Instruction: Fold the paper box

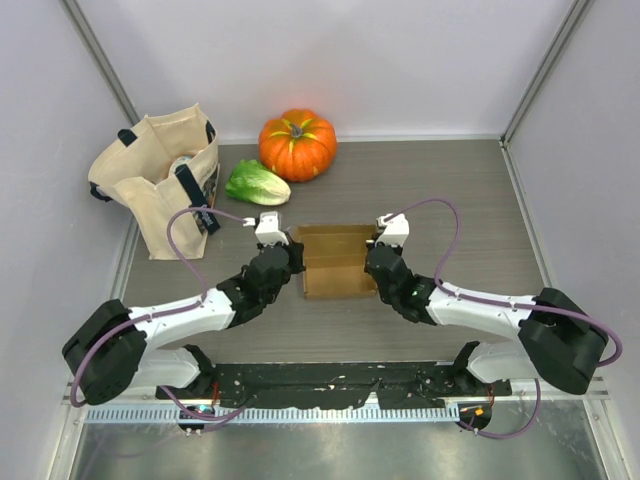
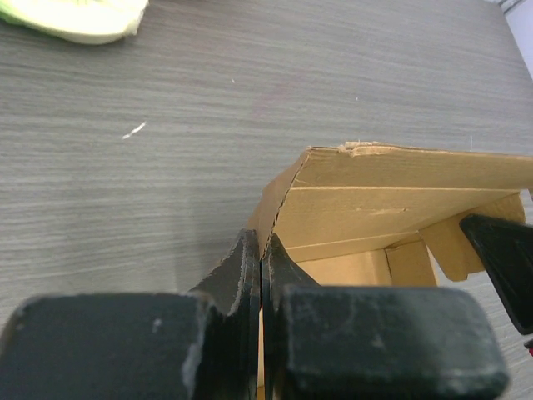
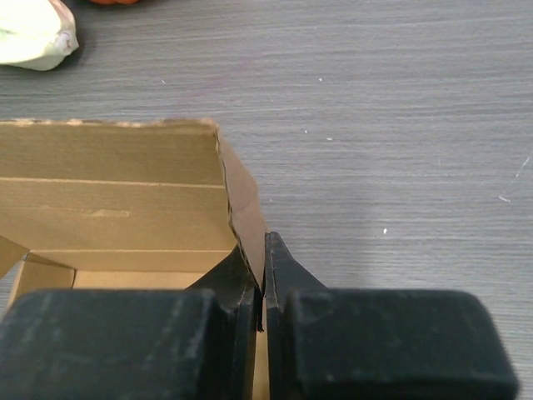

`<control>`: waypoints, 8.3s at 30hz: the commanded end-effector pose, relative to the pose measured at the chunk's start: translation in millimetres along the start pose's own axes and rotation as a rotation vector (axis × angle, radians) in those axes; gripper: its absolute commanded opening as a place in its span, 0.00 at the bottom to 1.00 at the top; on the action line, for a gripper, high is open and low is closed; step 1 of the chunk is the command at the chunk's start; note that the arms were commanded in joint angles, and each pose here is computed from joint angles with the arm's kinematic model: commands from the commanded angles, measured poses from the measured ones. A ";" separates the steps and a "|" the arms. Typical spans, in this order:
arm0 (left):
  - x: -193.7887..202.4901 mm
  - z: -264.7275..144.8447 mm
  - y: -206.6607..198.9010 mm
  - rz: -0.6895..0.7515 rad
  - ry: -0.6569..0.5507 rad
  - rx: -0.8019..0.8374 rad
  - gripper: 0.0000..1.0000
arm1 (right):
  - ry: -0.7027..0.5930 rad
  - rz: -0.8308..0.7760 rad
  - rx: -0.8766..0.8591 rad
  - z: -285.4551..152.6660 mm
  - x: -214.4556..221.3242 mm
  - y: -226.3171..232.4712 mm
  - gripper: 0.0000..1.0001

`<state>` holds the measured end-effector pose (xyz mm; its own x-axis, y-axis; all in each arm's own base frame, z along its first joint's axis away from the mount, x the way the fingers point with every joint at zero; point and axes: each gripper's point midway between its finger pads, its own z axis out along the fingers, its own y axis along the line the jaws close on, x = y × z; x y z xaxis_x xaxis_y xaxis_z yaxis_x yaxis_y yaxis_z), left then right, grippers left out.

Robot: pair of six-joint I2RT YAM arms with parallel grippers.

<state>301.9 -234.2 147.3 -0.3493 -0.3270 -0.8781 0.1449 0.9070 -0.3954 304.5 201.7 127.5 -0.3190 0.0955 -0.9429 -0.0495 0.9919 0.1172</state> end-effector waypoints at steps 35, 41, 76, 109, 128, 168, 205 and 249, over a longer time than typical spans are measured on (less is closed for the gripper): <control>56.4 -40.4 2.3 0.006 0.073 0.026 0.00 | 0.071 0.129 -0.097 -57.4 0.1 -3.4 0.48; 52.8 -44.0 3.9 0.047 0.054 0.025 0.00 | 0.117 0.130 -0.175 -83.6 -25.7 0.9 0.72; 41.4 -51.6 2.4 0.071 0.022 0.037 0.01 | 0.156 -0.701 -0.734 -53.2 -11.8 121.3 0.25; 94.2 -182.7 -31.6 -0.392 0.664 0.356 0.73 | 0.484 -0.121 -0.585 -13.4 15.7 59.2 0.70; 93.5 -165.6 -13.4 -0.384 0.536 0.302 0.82 | 0.760 0.333 -0.182 -41.6 63.1 -14.6 0.64; 68.9 -3.2 12.3 0.129 0.846 0.092 0.87 | 0.761 0.709 -0.313 -91.0 110.7 53.6 0.18; -65.8 -38.0 70.7 -0.094 0.311 -0.143 0.60 | -0.002 -0.218 -0.460 -29.7 -22.8 37.9 0.23; 1.3 -10.1 57.9 -0.102 0.844 -0.005 0.37 | 0.720 0.186 -0.274 -5.0 18.1 29.6 0.32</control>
<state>292.5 -164.2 90.4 -0.9527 -0.1122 -0.2826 0.0031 0.9257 -0.3781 279.5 212.6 76.9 -0.9115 0.0609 -0.4068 -0.0895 0.9359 0.3406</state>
